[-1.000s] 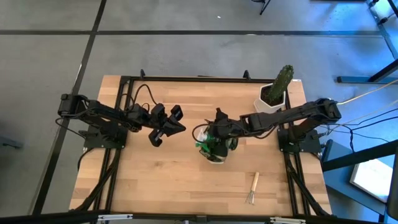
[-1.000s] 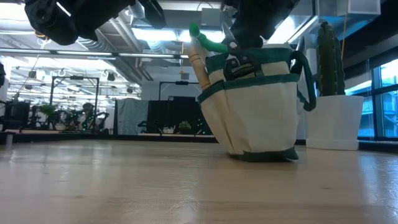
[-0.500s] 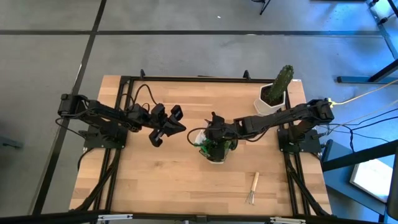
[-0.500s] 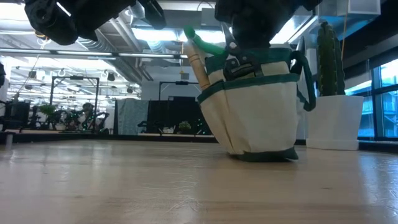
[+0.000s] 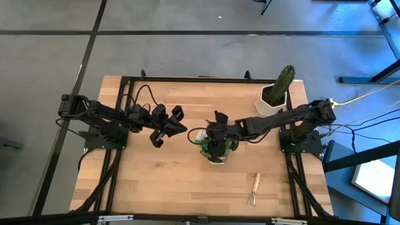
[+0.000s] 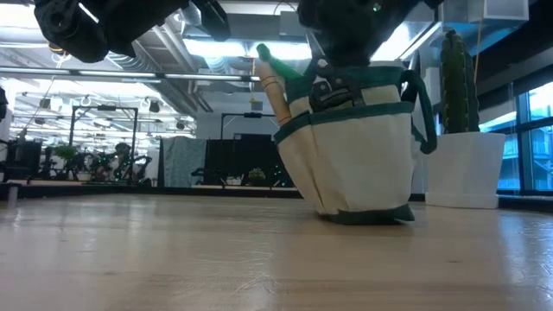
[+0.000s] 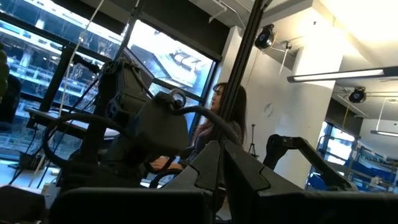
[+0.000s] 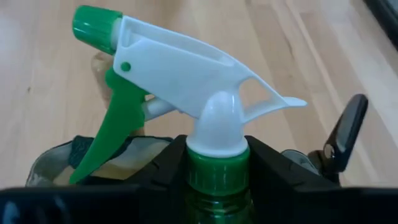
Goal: Pick & Place Garden tools in Gardening bag
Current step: Put the green spray bottle into the green gardening bag
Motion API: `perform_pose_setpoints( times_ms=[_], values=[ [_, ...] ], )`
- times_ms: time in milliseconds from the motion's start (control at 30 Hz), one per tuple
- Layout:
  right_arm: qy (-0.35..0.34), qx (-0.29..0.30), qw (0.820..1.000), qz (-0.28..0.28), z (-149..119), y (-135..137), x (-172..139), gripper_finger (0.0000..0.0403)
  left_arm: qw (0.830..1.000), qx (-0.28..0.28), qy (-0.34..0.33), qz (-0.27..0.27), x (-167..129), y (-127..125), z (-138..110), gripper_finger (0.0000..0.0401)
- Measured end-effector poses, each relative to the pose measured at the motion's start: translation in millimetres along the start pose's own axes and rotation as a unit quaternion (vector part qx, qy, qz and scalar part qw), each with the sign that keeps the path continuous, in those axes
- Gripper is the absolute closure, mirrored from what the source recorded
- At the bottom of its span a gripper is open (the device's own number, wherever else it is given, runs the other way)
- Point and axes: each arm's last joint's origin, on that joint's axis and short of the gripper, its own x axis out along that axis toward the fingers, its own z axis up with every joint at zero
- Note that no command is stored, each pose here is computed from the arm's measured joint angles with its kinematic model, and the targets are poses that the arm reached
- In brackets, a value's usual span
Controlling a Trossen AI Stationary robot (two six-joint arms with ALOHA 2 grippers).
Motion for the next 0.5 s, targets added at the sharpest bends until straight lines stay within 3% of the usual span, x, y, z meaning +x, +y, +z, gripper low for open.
perform_pose_setpoints(
  times_ms=[300,500],
  values=[
    [-0.012,0.043,0.999,-0.024,-2.1,11.1,-3.9,0.0272,1.0,0.0,0.0,0.0,0.0,0.0,0.0,0.0386],
    [-0.046,0.072,0.991,-0.101,-4.9,22.7,-10.4,0.0272,1.0,0.0,0.0,0.0,0.0,0.0,0.0,0.0386]
  ],
)
